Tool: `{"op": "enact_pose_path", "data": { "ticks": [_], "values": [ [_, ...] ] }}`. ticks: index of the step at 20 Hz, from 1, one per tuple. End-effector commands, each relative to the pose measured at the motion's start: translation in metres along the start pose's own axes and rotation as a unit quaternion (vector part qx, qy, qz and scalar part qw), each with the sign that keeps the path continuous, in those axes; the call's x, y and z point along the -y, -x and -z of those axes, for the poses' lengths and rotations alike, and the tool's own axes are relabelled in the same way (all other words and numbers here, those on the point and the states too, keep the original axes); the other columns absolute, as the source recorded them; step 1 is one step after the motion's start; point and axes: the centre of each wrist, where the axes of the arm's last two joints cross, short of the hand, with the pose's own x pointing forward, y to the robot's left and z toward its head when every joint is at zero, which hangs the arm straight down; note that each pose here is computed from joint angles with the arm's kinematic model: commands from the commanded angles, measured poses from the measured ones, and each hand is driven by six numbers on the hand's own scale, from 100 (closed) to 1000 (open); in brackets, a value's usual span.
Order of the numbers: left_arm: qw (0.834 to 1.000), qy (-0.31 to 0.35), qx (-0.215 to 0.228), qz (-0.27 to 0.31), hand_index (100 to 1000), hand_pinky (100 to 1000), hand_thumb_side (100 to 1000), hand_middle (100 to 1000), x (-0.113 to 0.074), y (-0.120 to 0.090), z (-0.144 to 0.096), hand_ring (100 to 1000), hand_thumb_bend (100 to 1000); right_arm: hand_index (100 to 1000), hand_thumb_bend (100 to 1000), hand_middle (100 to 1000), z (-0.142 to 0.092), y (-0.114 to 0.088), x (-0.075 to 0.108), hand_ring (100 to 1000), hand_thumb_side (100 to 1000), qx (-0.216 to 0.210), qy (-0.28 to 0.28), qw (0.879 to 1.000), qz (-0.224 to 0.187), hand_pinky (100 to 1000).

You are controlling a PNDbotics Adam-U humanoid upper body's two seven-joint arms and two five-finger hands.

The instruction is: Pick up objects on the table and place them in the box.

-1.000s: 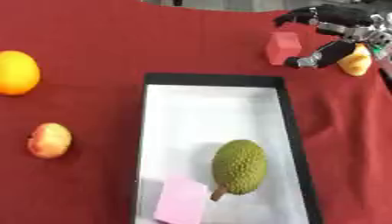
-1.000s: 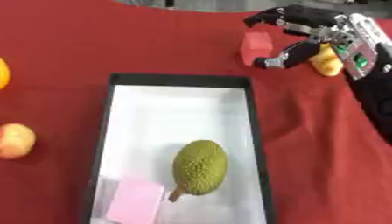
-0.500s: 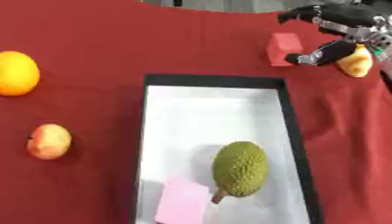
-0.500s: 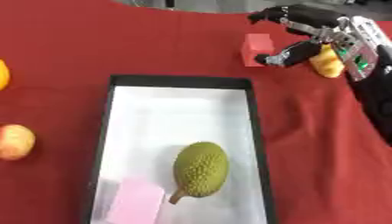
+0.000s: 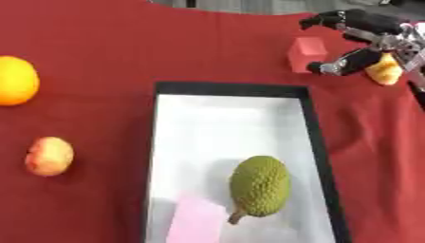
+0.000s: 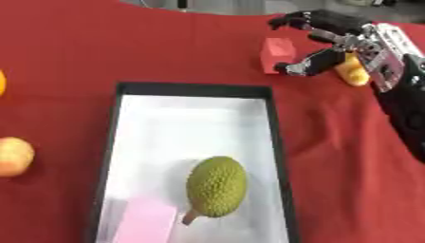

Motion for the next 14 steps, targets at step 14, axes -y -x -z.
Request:
{"op": "enact_pose_path", "data": {
  "ticks": [14],
  "values": [
    [1.0,0.015,0.013,-0.009,757,750,680,650,0.0063,-0.0068,0.0062,784,100,989,415,845,-0.0227,0.0141,0.0166,916,725,-0.037,0.007,0.999,-0.026,936]
  ]
}}
